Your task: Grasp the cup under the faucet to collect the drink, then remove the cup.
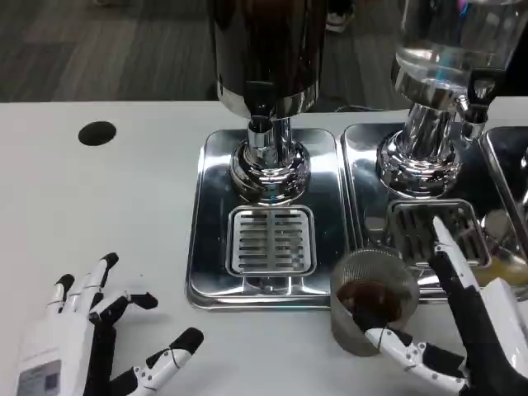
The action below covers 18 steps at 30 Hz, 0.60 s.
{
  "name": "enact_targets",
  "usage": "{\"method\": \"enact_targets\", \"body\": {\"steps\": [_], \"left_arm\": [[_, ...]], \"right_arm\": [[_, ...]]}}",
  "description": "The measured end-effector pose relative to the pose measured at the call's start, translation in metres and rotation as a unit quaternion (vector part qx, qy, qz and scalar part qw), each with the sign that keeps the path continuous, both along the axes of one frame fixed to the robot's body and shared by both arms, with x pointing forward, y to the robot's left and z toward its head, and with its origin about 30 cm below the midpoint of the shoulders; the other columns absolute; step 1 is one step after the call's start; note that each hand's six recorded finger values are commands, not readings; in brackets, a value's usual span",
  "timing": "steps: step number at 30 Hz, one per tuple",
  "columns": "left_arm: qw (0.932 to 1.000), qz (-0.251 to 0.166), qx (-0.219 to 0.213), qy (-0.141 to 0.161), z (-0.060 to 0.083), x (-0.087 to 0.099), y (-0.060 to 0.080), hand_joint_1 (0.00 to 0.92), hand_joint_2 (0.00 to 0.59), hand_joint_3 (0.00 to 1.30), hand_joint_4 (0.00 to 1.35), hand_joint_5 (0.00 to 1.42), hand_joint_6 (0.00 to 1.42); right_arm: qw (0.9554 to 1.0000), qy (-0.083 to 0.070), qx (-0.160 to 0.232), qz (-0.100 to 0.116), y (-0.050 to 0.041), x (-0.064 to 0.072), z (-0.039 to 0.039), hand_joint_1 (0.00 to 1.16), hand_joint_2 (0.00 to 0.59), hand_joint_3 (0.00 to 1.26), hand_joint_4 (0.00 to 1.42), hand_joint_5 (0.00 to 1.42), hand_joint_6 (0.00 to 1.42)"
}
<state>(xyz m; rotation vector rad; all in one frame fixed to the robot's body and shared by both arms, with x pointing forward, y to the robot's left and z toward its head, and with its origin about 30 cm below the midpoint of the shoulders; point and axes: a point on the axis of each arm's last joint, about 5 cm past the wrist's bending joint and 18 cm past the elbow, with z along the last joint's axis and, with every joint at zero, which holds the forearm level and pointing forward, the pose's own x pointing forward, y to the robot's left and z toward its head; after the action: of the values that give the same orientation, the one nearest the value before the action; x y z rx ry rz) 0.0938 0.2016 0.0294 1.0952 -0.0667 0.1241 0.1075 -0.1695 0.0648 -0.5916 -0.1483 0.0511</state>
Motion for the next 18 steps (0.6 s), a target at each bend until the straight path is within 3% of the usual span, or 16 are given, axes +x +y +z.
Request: {"method": "enact_targets", "body": {"steps": [5, 8, 12, 14, 18], "left_arm": [[1.0, 0.0, -0.001, 0.0, 0.0, 0.0, 0.0, 0.0, 0.103, 0.54, 0.0, 0.14, 0.05], [1.0, 0.0, -0.002, -0.001, 0.0, 0.0, 0.0, 0.0, 0.103, 0.54, 0.0, 0.14, 0.05], [0.9999, -0.002, -0.01, -0.003, 0.0, 0.0, -0.001, 0.0, 0.103, 0.47, 0.0, 0.14, 0.05], [0.9998, 0.002, -0.02, -0.003, 0.0, 0.0, 0.0, 0.0, 0.11, 0.44, 0.0, 0.14, 0.05], [0.9997, 0.005, -0.024, -0.003, 0.0, -0.003, 0.001, 0.0, 0.118, 0.38, 0.0, 0.14, 0.05]], "right_arm": [[0.9982, -0.004, 0.055, -0.024, -0.0087, -0.002, 0.0034, 0.52, 0.177, 0.0, 0.0, 0.0, 0.08], [0.9966, -0.02, 0.067, -0.044, -0.0173, -0.003, 0.0084, 0.47, 0.181, 0.0, 0.0, 0.0, 0.07], [0.9951, -0.037, 0.064, -0.066, -0.0257, -0.001, 0.0137, 0.46, 0.247, 0.0, 0.0, 0.0, 0.07], [0.993, -0.055, 0.055, -0.089, -0.0343, 0.005, 0.0185, 0.44, 0.28, 0.03, 0.0, 0.0, 0.06], [0.9924, -0.062, 0.02, -0.104, -0.0432, 0.014, 0.0232, 0.32, 0.374, 0.09, 0.0, 0.0, 0.05]]}}
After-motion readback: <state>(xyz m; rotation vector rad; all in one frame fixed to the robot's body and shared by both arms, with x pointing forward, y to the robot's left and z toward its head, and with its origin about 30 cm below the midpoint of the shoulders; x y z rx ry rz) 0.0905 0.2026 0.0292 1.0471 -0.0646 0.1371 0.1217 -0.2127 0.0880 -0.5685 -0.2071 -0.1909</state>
